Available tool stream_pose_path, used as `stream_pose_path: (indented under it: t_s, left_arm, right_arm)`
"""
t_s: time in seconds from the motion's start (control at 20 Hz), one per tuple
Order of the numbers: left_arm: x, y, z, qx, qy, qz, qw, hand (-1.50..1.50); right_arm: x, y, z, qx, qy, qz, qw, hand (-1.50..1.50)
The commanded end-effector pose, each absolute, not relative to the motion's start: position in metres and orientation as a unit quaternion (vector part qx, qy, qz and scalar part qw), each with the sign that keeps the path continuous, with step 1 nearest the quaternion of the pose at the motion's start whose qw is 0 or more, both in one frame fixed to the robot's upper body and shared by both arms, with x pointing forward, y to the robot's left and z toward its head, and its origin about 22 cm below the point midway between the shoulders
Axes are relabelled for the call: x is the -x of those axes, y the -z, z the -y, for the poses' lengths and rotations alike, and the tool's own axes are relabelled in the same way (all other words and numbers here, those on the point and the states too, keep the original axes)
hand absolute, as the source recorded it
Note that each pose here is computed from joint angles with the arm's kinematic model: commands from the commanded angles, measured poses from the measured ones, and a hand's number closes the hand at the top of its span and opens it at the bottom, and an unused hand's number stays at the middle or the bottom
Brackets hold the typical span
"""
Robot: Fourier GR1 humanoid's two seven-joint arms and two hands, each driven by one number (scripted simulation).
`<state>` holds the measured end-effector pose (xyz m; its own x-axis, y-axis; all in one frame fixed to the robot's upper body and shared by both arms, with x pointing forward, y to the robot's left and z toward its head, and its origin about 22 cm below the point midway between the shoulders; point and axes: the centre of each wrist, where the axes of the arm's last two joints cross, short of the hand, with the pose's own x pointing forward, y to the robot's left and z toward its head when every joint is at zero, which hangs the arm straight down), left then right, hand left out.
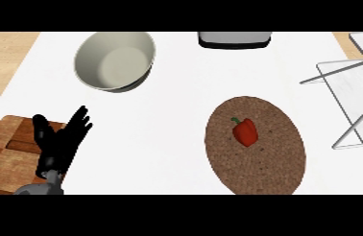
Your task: Pick the can from the placemat and place it in the tiered shelf
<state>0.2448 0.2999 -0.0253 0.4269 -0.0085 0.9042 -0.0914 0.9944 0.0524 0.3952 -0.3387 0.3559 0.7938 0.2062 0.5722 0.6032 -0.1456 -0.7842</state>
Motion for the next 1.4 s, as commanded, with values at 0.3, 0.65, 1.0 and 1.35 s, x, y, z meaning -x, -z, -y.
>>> stream_pose_path:
  t_s: [0.3, 0.65, 1.0, 1.35]
  left_arm:
    - [-0.239, 0.038, -0.291, -0.042, -0.018, 0.524, 0.851, 0.00]
    - [-0.258, 0.020, -0.304, -0.047, -0.028, 0.526, 0.849, 0.00]
    - [-0.260, 0.030, -0.296, -0.037, -0.010, 0.528, 0.849, 0.00]
    - [-0.243, 0.029, -0.293, -0.047, -0.022, 0.534, 0.844, 0.00]
  right_arm:
    - [-0.390, -0.324, 0.384, 0.741, 0.176, 0.229, 0.606, 1.50]
    - [-0.375, -0.325, 0.406, 0.751, 0.171, 0.244, 0.590, 1.50]
    - [-0.390, -0.311, 0.385, 0.742, 0.161, 0.255, 0.598, 1.50]
    - [-0.372, -0.322, 0.401, 0.733, 0.248, 0.280, 0.568, 1.50]
